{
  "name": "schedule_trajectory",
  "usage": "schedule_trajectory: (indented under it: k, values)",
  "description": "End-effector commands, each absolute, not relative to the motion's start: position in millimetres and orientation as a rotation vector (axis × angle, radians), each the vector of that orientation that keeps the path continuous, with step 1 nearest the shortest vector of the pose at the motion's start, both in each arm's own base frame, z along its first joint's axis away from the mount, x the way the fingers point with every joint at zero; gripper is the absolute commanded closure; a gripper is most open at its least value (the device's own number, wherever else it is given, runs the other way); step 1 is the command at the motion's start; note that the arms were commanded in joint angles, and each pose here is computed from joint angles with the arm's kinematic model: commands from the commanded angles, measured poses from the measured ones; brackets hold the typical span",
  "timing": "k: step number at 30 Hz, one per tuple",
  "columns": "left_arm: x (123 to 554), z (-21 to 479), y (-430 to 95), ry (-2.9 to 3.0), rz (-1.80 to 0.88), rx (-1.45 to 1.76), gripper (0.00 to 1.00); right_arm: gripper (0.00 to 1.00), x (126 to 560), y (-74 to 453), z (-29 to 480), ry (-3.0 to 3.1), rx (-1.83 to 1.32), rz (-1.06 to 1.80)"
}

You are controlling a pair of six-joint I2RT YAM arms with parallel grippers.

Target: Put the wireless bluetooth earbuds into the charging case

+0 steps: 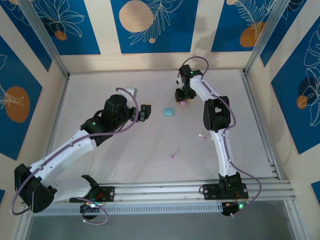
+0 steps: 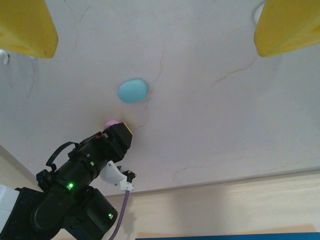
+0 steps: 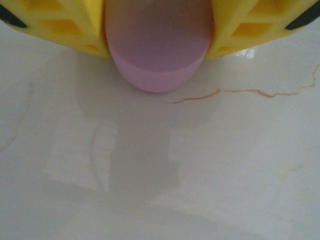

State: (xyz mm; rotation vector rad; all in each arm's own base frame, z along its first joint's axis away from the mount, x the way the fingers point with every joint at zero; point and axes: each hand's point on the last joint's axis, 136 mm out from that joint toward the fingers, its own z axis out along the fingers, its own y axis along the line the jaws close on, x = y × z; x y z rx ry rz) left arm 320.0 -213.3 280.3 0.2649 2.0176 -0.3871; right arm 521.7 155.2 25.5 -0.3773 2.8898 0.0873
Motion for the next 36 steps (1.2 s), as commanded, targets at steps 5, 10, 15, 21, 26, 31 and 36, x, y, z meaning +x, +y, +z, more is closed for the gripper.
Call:
schedule_trajectory:
  k: [5,10,15,21,26,31,36]
  values:
    - [317.1,289.9,-206.3,1.995,-0.409,0.225,0.0,0.57,508.7,150.8,32.9,2.913,-0.38,0.048]
    - [317.9,292.2,-205.9,1.988,-0.411,0.213,0.0,0.6,493.3,157.1,51.2,2.9,-0.359,0.143]
    - [318.1,292.9,-204.3,1.98,-0.41,0.201,0.0,0.6,447.2,158.8,61.1,2.922,-0.365,0.234]
    - [321.8,298.2,-197.4,1.949,-0.388,0.152,0.0,0.6,371.2,174.6,64.1,2.865,-0.527,0.39]
    - [326.8,304.5,-194.0,1.915,-0.374,0.118,0.0,0.6,324.1,199.5,54.4,2.786,-0.79,0.413]
    - [326.9,307.1,-191.8,1.903,-0.373,0.1,0.0,0.6,304.8,218.1,41.5,2.73,-0.961,0.351]
    - [323.9,305.6,-183.4,1.899,-0.355,0.069,0.0,0.6,300.5,227.0,27.8,2.709,-1.02,0.306]
